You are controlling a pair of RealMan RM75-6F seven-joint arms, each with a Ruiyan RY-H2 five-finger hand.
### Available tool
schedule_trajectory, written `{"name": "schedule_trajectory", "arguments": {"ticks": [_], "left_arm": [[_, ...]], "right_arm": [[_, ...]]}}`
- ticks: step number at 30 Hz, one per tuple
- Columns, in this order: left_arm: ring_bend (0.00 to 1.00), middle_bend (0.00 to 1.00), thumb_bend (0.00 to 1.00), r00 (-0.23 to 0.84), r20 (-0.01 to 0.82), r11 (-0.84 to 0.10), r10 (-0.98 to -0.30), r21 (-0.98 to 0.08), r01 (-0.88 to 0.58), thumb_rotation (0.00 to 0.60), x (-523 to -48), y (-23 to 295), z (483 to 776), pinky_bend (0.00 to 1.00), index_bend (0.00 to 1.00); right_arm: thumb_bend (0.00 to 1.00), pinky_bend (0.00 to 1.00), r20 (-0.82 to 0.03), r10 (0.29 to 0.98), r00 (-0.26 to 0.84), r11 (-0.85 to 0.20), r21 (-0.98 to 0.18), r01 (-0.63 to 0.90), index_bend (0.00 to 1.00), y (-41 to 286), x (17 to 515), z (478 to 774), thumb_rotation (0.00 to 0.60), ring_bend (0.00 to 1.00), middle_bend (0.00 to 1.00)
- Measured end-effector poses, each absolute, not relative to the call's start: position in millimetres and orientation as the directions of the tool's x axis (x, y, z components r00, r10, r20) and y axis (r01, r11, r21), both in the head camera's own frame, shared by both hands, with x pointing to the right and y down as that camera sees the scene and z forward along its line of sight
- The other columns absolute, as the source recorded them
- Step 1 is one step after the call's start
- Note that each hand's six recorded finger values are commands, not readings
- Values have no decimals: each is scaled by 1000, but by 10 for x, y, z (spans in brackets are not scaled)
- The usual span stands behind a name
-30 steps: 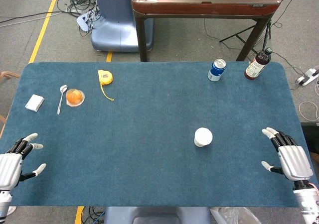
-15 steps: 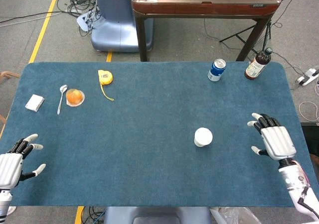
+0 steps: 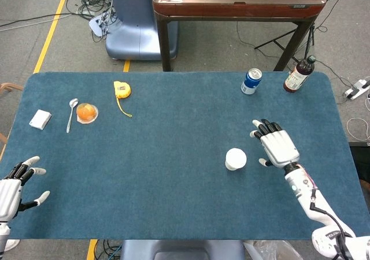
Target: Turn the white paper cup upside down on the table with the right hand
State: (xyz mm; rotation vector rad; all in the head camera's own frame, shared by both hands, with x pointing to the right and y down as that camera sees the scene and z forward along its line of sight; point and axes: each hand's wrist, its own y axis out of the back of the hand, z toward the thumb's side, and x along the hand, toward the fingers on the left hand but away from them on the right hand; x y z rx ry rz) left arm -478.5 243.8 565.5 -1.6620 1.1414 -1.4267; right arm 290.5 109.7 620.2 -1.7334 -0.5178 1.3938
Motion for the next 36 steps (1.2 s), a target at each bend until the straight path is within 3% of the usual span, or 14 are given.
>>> {"name": "schedule_trajectory", "arguments": {"ticks": [10,19,22,36], "left_arm": [[170,189,149,20,409,-405,-912,-893,-198,600,-4790,2439,5662,420,387],[170,203,148,16,417,-411,-909,-890,-198,600,-4793,2444,5676,420,387],[170,208,148,13,418,-412,-908,-889,-200,600,-4795,2442,5678,420,387],[169,208,149,19,415,-409,-910,-887,-214,600,-4781,2446,5655,420,387]], "right_arm": [[14,172,-637,686,351,-585,-770,-254,316,1215,2681,6328,600,49,107],[395,149,-671,646,363,-604,-741,-294,316,1355,2685,6446,600,18,95],[460,145,-672,642,368,-605,-739,-296,316,1373,2679,6484,600,12,92],[504,134,-694,612,379,-619,-719,-317,333,1517,2684,6561,600,0,85]]}}
